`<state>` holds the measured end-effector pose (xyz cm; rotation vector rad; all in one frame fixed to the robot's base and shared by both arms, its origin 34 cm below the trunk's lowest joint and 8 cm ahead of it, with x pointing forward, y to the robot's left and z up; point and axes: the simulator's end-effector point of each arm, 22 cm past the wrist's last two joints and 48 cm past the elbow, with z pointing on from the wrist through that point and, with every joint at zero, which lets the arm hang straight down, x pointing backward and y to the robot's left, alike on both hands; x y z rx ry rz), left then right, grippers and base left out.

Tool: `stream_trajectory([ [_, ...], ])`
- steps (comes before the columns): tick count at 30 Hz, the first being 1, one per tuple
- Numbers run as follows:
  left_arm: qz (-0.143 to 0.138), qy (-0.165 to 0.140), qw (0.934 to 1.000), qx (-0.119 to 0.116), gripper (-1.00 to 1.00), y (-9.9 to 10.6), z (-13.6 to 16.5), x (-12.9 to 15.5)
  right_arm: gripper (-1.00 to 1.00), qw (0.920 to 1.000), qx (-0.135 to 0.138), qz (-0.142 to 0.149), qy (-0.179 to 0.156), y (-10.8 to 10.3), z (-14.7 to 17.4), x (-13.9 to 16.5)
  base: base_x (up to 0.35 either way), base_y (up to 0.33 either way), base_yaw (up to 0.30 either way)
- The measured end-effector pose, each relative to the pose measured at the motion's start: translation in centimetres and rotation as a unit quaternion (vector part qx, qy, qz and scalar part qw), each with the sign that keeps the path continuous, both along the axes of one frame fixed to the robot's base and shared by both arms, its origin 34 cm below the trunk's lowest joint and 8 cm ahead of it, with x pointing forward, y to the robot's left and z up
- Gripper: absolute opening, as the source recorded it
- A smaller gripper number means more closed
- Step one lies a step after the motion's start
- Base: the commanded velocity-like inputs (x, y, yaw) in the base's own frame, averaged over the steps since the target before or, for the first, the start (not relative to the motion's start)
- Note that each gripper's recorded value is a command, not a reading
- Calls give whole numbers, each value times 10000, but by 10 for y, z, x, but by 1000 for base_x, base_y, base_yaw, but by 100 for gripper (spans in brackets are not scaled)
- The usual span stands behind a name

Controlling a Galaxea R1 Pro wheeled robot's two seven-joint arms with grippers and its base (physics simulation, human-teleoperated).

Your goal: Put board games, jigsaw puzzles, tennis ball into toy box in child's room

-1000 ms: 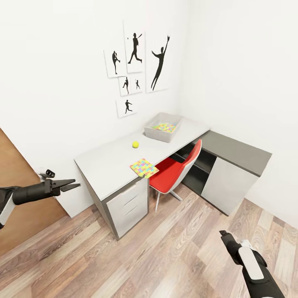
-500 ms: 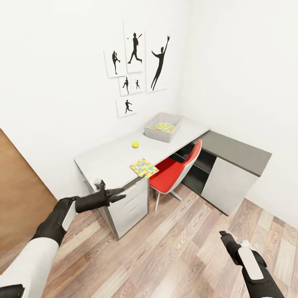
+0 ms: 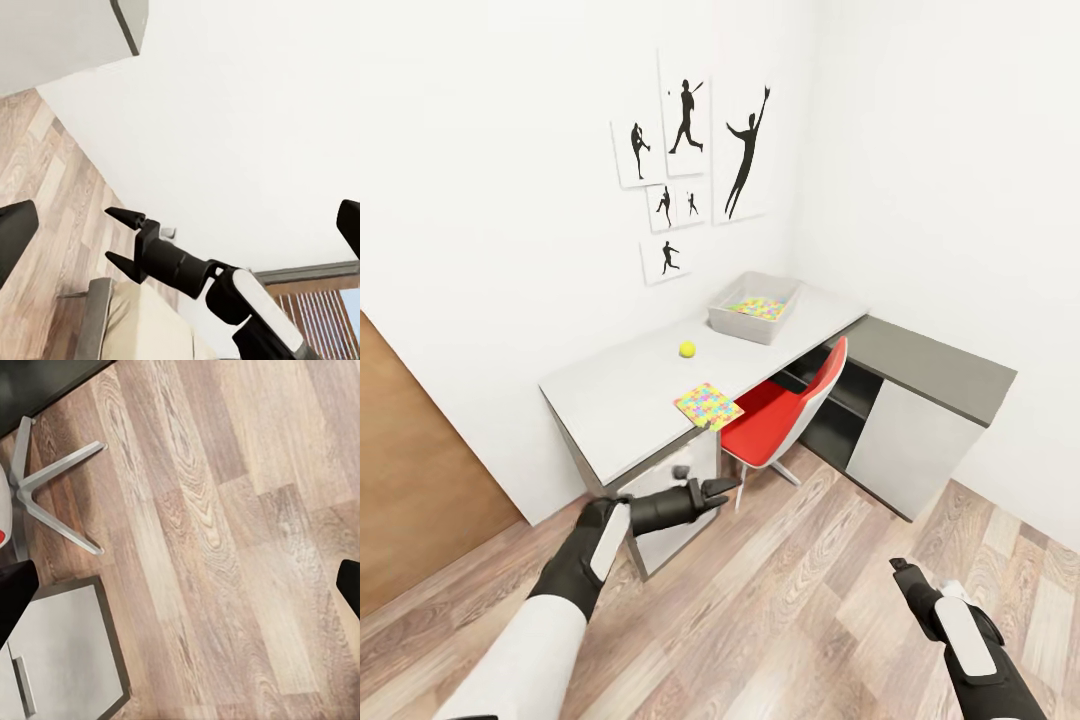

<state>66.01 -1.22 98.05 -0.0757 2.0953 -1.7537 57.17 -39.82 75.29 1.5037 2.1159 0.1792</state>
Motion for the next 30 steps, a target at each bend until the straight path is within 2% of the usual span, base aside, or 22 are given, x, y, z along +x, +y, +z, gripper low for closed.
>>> stream_trajectory([
  [4, 457, -168, 9985, 232, 100, 3, -20, 13, 100, 10000, -7, 29, -3, 2, 0, 1, 0, 0, 0],
  [8, 1268, -50, 9913, 352, 100, 20, -47, 31, 100, 10000, -18, 64, -7, 3, 0, 2, 0, 0, 0],
  [11, 2188, 167, 9756, 125, 100, 40, -61, 49, 100, 10000, -14, 91, -18, 4, 1, 3, 0, 0, 0],
  [14, 2678, 388, 9626, 83, 100, 52, -79, 52, 100, 9999, -26, 107, -22, 3, 1, 3, 0, 0, 0],
  [16, 3026, 463, 9518, 198, 100, 63, -93, 54, 100, 9999, -45, 122, -20, 2, 2, 3, 0, 0, 0],
  [21, 3363, 629, 9384, 486, 100, 76, -113, 54, 100, 9999, -66, 131, -30, 1, 3, 4, 0, 0, 0],
  [24, 3399, 707, 9361, 563, 100, 78, -118, 53, 100, 9999, -70, 127, -37, 2, 3, 4, 0, 0, 0],
  [30, 3394, 759, 9357, 599, 100, 78, -121, 51, 100, 9999, -47, 123, -46, 6, 2, 4, 95, -19, 0],
])
